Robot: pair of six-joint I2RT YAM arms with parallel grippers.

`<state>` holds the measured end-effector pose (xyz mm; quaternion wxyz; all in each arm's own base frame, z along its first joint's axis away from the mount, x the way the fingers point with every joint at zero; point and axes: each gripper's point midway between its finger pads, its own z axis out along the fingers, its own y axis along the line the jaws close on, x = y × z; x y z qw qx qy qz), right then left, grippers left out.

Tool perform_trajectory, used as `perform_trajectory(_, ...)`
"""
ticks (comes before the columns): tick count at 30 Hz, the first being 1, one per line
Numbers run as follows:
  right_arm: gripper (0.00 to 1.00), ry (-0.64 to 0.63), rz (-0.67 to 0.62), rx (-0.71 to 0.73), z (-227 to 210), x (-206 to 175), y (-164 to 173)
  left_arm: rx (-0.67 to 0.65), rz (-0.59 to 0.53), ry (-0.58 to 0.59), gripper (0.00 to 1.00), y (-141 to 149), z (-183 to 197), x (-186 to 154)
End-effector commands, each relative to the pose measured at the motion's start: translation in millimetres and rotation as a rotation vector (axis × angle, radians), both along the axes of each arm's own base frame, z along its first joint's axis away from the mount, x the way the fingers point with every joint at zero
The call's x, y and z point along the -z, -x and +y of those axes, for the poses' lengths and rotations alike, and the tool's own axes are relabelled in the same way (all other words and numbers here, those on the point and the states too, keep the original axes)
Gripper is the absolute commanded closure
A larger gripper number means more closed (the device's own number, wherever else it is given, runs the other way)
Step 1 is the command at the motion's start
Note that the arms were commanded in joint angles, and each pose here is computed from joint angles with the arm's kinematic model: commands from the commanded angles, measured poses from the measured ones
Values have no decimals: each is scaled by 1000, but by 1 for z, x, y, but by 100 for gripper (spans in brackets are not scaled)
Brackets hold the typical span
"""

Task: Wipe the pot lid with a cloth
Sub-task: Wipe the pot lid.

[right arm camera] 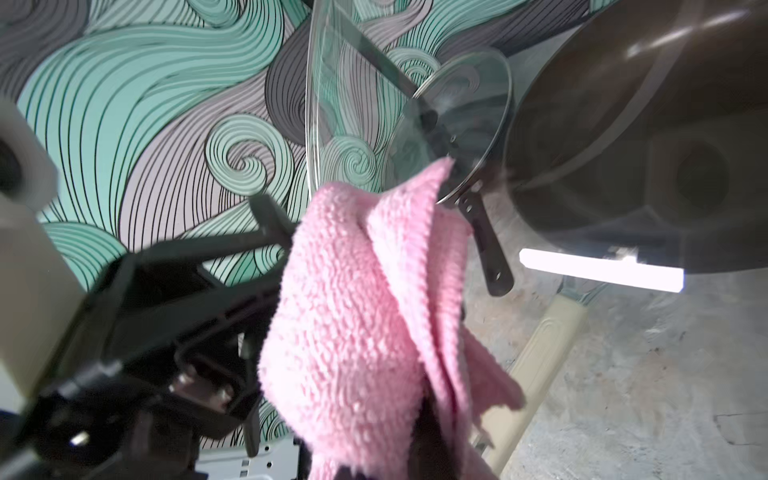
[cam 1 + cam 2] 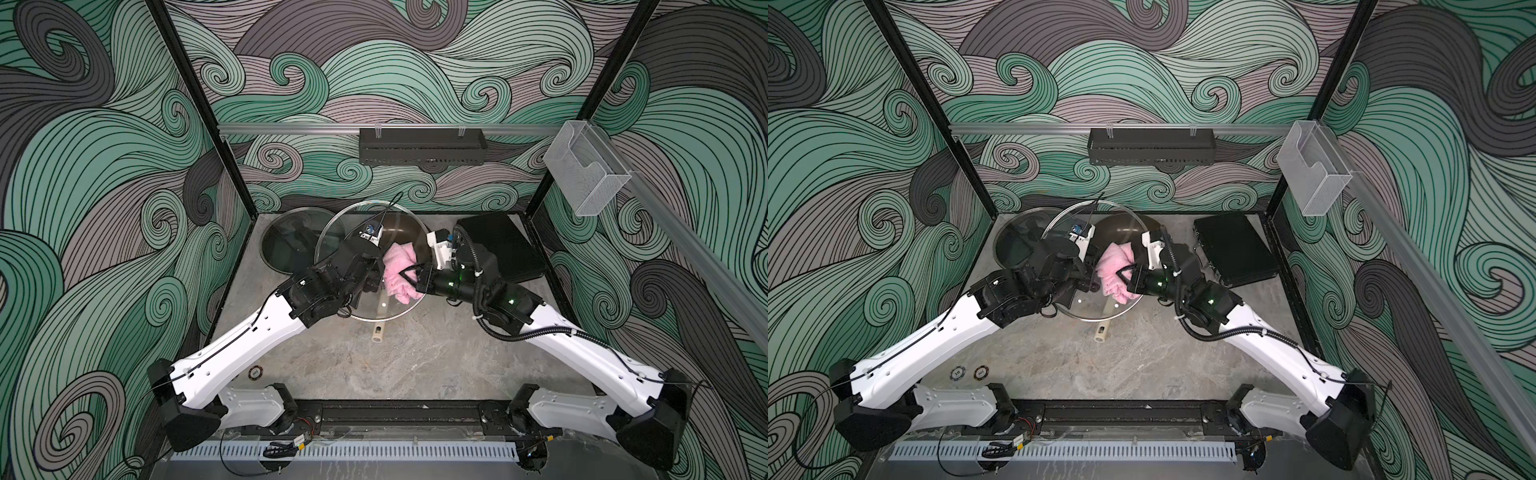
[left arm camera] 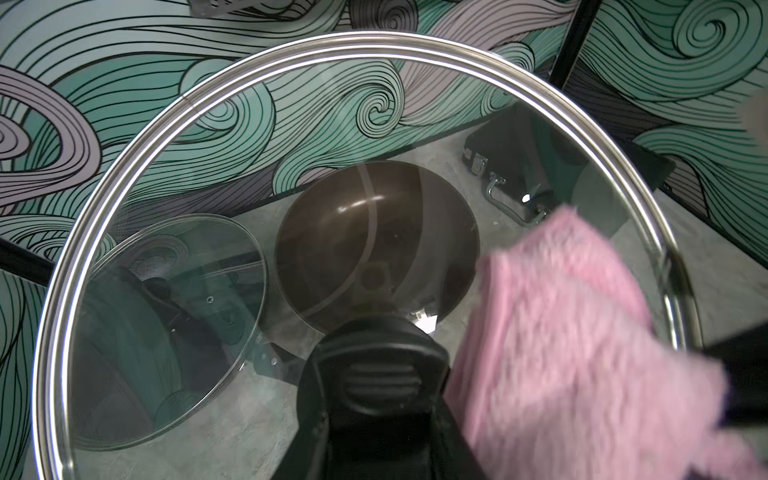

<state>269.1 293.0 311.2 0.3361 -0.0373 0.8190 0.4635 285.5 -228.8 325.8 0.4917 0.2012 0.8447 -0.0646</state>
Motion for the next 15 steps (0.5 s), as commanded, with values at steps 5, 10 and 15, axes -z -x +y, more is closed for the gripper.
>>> perform_trajectory(5,100,-69,2,101,-64,-14,-48,76,-128,229,100,15,-1,-75)
perform_trajectory(10,100,-115,-2,213,-119,-11,-59,13,-99,381,100,4,13,-89)
perform_trajectory(15,100,-145,43,225,-134,12,-58,26,-55,520,100,-11,9,-96)
